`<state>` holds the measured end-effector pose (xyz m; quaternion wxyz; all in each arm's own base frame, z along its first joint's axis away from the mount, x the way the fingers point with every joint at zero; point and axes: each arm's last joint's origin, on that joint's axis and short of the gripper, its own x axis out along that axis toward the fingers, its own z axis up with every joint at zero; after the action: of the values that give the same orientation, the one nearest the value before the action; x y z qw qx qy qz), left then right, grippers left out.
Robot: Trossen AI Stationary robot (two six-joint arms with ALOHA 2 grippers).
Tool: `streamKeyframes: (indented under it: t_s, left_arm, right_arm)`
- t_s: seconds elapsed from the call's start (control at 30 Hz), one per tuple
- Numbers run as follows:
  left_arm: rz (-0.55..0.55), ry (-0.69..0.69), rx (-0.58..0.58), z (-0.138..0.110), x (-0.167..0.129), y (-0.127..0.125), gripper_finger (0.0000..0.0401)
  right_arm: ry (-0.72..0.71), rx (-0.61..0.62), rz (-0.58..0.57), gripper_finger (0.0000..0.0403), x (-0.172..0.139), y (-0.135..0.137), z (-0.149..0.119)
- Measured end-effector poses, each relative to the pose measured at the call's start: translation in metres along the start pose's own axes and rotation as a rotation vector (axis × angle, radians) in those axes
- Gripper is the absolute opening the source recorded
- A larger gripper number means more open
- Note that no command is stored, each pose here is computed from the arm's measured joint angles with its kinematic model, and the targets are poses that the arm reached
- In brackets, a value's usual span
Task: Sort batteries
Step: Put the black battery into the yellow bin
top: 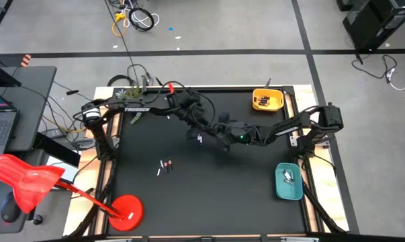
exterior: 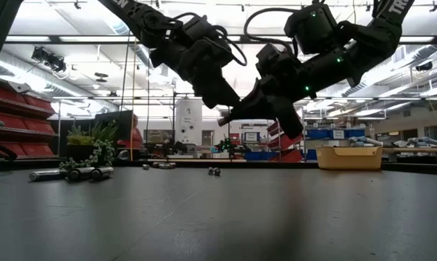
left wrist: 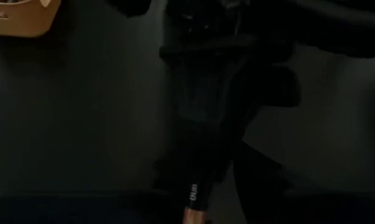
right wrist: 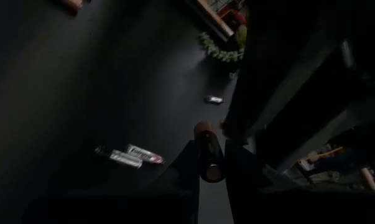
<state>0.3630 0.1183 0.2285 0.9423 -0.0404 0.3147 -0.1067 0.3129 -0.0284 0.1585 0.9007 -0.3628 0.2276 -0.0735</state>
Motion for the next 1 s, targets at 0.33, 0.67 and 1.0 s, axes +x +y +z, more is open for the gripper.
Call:
streamKeyframes:
  t_s: [0.33,0.67,1.0]
  left_arm:
    - [0.148,0.074,0.015,-0.005,-0.001,0.004,0.0178]
    - [0.164,0.126,-0.003,-0.035,0.008,0.001,0.0172]
    - [0.280,0.091,0.021,-0.044,0.004,-0.004,0.0172]
  right_arm:
    - [0.091,0.076,0.012,0.0054,-0.004,0.001,-0.005]
    - [0.425,0.339,-0.190,0.0054,-0.042,-0.044,-0.029]
    - [0.733,0.784,-0.538,0.0054,-0.088,-0.099,-0.088]
